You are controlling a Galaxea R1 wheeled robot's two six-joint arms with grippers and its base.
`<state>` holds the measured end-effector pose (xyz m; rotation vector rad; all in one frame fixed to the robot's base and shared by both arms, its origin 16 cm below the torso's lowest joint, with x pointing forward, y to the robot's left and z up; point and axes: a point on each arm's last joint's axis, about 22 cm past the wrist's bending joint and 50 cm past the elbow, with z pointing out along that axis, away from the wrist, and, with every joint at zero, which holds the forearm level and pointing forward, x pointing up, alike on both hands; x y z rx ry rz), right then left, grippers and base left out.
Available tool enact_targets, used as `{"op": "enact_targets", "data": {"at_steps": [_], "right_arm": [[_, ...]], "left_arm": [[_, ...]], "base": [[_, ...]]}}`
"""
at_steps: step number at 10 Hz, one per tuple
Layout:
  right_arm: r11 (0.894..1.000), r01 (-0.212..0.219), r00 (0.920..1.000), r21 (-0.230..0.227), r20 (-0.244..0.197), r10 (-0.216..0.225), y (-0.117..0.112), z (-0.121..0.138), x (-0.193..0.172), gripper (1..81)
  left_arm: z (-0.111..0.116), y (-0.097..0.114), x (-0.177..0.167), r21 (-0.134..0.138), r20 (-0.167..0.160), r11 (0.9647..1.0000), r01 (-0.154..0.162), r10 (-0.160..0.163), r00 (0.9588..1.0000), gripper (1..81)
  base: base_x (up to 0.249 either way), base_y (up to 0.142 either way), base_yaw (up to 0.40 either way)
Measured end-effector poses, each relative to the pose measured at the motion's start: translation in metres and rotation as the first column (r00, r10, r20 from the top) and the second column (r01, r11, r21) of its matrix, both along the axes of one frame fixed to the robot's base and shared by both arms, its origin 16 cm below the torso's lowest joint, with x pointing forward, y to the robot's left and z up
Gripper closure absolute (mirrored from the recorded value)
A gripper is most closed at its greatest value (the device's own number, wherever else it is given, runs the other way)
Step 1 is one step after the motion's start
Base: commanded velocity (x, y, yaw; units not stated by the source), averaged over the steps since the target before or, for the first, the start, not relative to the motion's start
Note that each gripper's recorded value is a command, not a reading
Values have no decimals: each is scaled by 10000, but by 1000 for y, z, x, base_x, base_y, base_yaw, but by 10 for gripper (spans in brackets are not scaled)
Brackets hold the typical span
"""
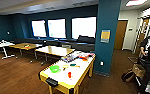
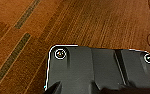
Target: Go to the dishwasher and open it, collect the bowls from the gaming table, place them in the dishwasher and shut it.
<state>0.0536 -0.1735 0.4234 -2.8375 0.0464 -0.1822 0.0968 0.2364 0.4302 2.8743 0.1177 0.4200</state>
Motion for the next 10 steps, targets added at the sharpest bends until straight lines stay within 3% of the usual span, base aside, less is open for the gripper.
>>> {"op": "enact_targets", "data": {"at_steps": [10], "right_arm": [[10000, -5, 10000, 29, -65, 5, 2, 0, -5, 10]], "left_arm": [[0, 0, 1, 0, 0, 10000, -5, 5, 10000, 10]], "base": [[120, 112, 0]]}}
